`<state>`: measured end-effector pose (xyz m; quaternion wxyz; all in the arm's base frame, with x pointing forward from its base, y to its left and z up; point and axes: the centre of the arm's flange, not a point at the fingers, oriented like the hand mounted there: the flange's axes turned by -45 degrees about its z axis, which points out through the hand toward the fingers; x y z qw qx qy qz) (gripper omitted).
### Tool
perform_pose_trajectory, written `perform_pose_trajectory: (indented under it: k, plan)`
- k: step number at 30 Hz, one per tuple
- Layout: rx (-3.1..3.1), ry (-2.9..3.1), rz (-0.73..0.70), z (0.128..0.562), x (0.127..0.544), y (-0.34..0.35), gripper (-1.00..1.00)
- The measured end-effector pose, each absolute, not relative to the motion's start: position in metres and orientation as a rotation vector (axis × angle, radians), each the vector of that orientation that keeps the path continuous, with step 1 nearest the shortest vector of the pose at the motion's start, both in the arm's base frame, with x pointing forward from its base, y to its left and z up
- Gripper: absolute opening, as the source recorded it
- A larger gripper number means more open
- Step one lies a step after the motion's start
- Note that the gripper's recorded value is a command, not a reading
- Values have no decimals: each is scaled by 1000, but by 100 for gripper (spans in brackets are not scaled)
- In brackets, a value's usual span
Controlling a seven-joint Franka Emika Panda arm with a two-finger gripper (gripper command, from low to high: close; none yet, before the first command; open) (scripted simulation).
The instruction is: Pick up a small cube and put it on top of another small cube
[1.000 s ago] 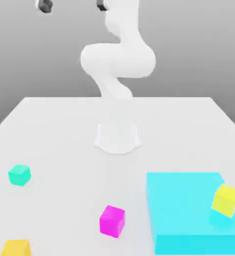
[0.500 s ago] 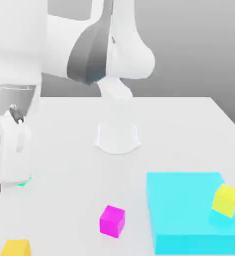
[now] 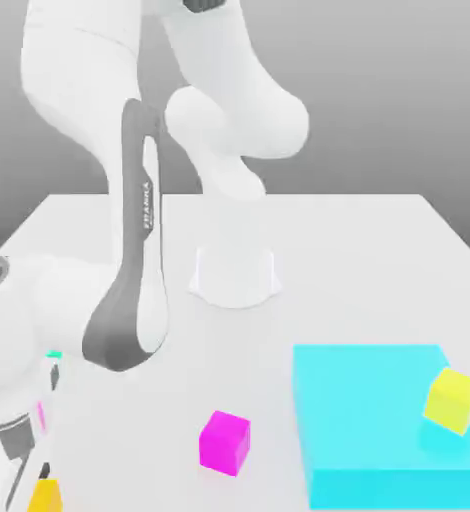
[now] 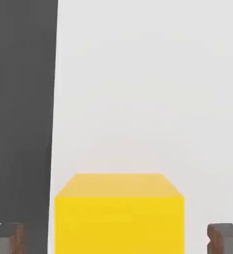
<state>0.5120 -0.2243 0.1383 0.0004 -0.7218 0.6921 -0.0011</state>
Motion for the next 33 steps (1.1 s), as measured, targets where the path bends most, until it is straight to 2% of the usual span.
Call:
perform_pose_trajectory:
  k: [4,8,15,24,31,32,33]
  plan:
    - [-2265,2175,-3,136,512,-224,-100]
    - [-2263,2177,-2,186,509,-226,-100]
    - [-2158,2258,15,224,406,-282,-100]
    - [-1946,2461,0,241,233,-320,-100]
    - [-1950,2466,-4,188,222,-316,-100]
    - [-1950,2464,-3,180,221,-315,100]
    - [-1950,2464,-3,180,221,-315,100]
